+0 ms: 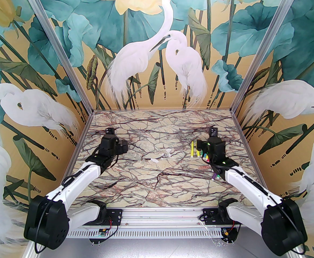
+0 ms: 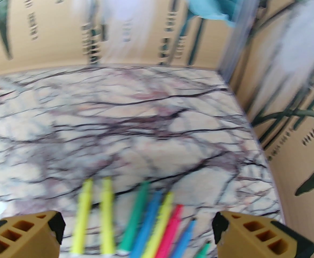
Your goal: Open the pen caps
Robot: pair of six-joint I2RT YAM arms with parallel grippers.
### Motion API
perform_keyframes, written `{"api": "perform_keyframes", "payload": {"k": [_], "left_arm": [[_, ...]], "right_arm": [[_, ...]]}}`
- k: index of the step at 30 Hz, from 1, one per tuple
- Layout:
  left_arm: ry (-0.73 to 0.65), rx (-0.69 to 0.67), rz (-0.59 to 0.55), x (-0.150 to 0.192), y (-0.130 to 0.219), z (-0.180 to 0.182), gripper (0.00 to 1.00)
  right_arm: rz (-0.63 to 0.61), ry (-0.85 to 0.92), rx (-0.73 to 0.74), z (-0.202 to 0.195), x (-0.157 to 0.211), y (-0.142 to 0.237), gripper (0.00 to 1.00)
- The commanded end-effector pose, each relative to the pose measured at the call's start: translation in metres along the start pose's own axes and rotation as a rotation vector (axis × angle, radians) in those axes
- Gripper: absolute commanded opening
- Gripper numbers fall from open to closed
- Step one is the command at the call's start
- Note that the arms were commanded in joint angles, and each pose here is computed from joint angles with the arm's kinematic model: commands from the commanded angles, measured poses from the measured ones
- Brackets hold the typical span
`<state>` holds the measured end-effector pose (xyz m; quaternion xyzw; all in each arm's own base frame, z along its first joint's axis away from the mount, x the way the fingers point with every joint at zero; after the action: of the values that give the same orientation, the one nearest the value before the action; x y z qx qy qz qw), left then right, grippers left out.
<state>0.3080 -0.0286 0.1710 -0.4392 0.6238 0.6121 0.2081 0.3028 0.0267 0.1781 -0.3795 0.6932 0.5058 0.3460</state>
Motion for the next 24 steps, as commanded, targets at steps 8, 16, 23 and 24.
{"api": "perform_keyframes", "payload": {"k": [8,16,23,24], "left_arm": [[0.086,-0.009,-0.274,-0.014,-0.034,0.037,1.0],[0.017,0.049,-0.359,-0.017,-0.054,0.031,1.0],[0.016,0.12,-0.378,-0.002,-0.066,0.032,1.0],[0.019,0.123,-0.384,-0.004,-0.067,0.033,1.0]], "right_arm": [[-0.17,-0.121,0.132,-0.04,0.017,-0.026,0.99],[-0.242,-0.12,0.119,-0.039,0.02,-0.049,0.99],[-0.202,-0.104,0.043,-0.03,0.034,-0.074,0.99],[-0.198,-0.103,0.038,-0.029,0.033,-0.074,0.99]]}}
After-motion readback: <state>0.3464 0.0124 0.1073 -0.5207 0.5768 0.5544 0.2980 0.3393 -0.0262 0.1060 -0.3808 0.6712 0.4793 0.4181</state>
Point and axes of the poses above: each hand's point on the last joint's axis, 136 mm out from that joint toward the fingers, its own y axis back along the fingers, its own z axis along the line the jaws close on, x = y × z, the point moved 5 cm from there along y, back along the fingers, and after that the axes turned 10 degrees about y, right-handed, at the moved point
